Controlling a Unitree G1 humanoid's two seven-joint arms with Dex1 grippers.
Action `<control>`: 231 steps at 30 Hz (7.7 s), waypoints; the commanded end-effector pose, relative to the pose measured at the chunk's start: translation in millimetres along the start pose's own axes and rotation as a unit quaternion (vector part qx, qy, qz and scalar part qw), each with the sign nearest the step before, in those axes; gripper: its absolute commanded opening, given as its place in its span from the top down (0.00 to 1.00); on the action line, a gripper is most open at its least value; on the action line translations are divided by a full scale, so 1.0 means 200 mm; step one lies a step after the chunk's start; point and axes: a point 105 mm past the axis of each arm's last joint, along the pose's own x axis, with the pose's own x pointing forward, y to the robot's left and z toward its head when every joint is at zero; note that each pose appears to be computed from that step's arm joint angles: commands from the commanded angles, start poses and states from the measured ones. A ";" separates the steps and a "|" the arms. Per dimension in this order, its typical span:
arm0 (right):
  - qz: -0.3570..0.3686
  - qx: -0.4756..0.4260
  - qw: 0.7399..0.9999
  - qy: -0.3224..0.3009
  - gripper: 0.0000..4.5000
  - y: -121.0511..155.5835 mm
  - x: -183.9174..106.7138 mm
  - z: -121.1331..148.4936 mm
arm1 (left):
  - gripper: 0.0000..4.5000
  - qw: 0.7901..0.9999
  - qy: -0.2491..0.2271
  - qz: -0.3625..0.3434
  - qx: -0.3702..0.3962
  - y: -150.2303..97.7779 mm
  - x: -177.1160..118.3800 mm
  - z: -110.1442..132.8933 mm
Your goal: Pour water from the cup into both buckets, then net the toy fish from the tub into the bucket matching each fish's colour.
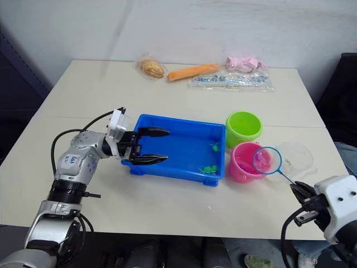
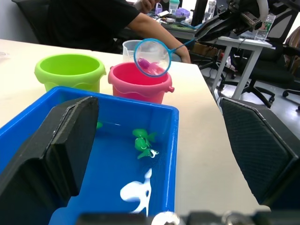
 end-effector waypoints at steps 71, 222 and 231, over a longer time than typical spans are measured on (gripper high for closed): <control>0.418 -0.468 0.776 -0.064 1.00 0.33 0.55 0.46 | 0.01 0.989 0.000 0.142 0.030 0.01 -0.23 0.03; 0.452 0.012 0.888 0.086 1.00 0.32 0.69 0.39 | 0.01 0.989 0.012 0.146 0.020 0.01 -0.23 0.01; 0.461 0.019 0.885 0.068 1.00 0.41 0.72 0.37 | 0.01 0.989 0.013 0.147 0.020 0.01 -0.23 0.01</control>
